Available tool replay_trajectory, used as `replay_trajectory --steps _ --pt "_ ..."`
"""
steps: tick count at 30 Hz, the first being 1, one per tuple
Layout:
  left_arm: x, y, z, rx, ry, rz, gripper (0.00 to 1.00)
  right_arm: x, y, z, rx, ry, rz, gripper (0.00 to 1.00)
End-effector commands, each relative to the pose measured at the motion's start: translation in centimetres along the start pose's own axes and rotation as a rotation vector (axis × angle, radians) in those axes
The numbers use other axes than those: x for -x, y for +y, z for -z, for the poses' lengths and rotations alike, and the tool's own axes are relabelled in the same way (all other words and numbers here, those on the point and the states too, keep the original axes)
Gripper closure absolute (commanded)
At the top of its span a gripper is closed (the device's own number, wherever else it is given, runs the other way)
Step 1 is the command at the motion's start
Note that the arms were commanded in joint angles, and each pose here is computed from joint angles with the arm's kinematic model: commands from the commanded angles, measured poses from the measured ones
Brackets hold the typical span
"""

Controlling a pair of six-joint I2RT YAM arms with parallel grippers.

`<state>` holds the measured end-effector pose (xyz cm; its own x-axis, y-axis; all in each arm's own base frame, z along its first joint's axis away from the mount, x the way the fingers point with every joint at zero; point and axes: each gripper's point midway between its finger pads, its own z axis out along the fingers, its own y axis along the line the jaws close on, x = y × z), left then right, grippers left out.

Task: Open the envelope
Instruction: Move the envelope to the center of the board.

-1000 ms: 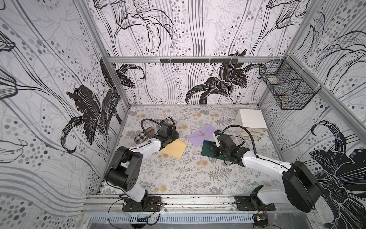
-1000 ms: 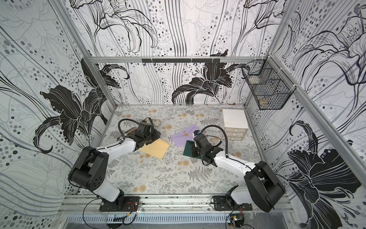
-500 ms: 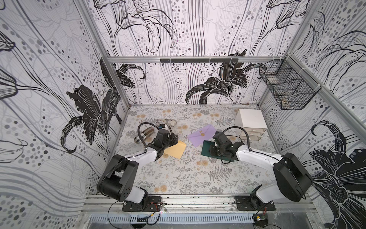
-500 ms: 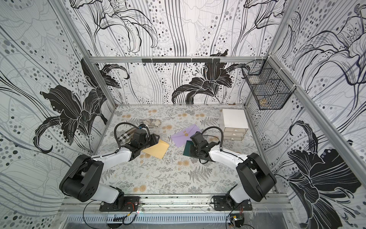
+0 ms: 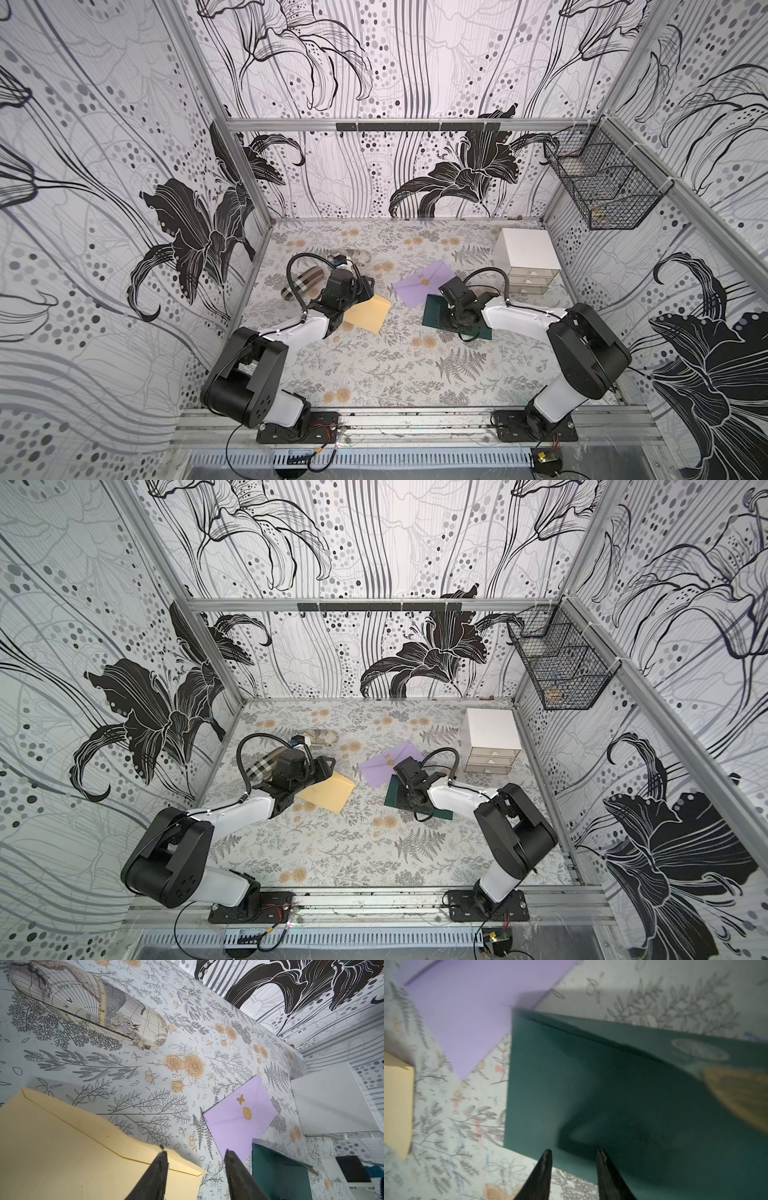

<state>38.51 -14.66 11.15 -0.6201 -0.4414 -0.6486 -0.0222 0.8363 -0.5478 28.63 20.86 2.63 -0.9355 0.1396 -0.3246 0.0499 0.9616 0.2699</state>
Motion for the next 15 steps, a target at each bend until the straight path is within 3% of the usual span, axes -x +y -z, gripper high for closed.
replay_trajectory --steps 1,7,15 --pt "2.1 -2.0 0.6 -0.058 -0.054 -0.012 0.52 -2.4 -4.0 0.2 -0.122 0.037 -0.067 0.62" --pt "1.9 -1.9 0.3 -0.05 -0.041 -0.005 0.53 -4.3 -8.5 1.8 -0.246 -0.002 -0.145 0.66" --pt "1.7 -1.8 0.1 -0.048 -0.035 -0.004 0.53 -4.4 -11.2 3.9 -0.248 -0.043 -0.217 0.67"
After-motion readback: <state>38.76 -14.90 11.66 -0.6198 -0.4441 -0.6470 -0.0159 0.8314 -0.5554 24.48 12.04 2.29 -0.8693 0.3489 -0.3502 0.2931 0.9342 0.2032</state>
